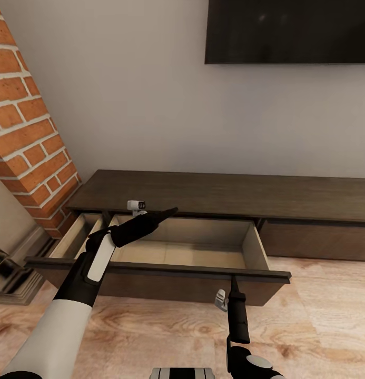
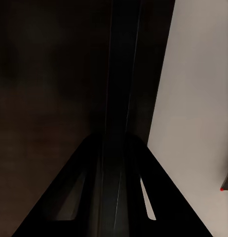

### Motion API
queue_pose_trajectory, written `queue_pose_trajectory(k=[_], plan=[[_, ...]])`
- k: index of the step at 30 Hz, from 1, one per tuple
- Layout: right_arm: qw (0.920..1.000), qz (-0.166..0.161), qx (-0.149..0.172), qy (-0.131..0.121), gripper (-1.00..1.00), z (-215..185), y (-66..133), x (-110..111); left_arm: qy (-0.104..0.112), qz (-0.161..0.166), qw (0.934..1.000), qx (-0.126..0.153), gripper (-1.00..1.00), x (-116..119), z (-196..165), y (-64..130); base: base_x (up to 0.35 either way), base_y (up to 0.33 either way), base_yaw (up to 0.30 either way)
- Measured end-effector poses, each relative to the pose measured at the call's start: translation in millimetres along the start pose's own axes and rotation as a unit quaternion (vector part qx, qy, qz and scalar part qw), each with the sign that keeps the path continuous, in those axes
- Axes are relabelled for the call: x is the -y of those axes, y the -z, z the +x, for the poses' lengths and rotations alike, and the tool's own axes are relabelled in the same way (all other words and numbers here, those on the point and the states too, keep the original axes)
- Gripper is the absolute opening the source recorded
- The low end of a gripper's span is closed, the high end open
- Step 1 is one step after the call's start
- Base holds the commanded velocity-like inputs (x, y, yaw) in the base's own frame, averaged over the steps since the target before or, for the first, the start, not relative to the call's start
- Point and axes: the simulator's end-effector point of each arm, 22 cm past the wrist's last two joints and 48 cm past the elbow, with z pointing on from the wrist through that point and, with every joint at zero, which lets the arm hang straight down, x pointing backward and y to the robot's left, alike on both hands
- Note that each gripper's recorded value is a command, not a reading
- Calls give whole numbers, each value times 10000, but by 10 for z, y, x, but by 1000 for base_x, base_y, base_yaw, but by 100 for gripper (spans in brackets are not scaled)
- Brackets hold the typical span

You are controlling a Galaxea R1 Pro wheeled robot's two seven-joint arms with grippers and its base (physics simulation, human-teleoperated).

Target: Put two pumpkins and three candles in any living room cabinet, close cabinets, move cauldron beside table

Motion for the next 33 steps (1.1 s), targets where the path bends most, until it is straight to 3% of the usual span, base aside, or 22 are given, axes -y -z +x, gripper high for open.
queue_pose_trajectory(k=[33], plan=[[10000,3,-15,-6,-100,1,6,0,-1,-6,10000,0,100,-3,0,0,0,0,0]])
